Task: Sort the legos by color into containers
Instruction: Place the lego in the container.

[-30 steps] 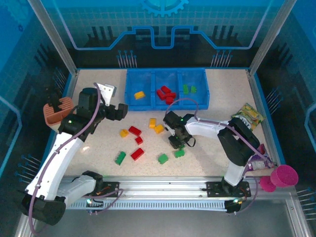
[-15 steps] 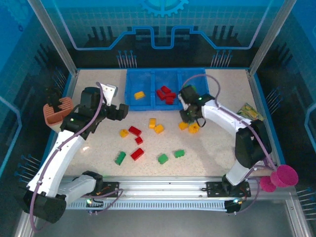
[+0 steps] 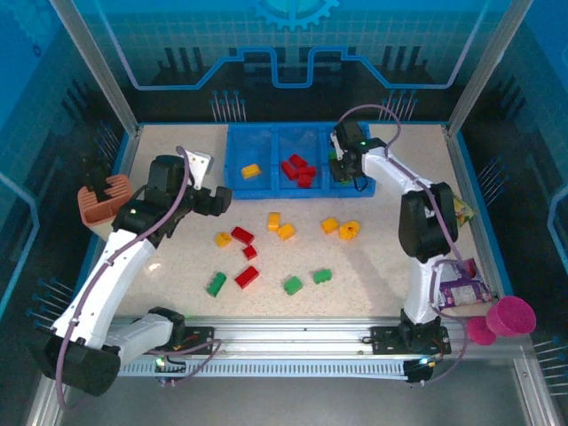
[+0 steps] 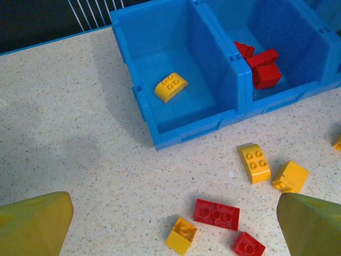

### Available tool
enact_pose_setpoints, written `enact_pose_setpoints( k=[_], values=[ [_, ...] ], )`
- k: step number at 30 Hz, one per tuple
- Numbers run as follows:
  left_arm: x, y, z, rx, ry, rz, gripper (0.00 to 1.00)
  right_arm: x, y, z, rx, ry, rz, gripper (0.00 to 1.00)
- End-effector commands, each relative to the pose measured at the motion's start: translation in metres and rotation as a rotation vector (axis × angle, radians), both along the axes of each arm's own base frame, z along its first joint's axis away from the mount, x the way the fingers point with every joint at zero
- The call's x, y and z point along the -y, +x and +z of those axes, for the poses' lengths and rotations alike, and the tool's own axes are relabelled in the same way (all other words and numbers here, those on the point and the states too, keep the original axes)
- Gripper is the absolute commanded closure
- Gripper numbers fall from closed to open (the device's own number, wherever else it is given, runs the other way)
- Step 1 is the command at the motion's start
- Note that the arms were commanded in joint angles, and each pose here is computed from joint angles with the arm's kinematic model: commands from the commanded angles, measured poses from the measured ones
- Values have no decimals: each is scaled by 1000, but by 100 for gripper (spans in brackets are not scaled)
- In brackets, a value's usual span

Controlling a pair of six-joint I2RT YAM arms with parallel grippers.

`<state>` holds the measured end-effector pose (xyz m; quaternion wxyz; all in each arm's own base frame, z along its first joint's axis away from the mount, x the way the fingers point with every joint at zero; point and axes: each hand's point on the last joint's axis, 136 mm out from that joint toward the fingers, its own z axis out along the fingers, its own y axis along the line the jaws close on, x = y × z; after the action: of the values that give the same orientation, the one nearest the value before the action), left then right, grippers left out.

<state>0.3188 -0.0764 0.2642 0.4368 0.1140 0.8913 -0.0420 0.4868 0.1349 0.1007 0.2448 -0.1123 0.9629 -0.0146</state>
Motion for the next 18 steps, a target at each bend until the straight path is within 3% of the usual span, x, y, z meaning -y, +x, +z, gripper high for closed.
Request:
enact_pose_setpoints(
  k=[1, 7, 18],
  values=[
    [-6, 2, 4, 13, 24, 9, 1, 6, 20, -5, 5, 3, -5, 68],
    [-6, 4, 3, 9, 29, 12, 1, 17, 26, -20, -17, -3, -27, 67],
    [-5, 4, 4, 3, 24, 10, 1, 19, 22, -23, -28, 15, -28, 55]
  ],
)
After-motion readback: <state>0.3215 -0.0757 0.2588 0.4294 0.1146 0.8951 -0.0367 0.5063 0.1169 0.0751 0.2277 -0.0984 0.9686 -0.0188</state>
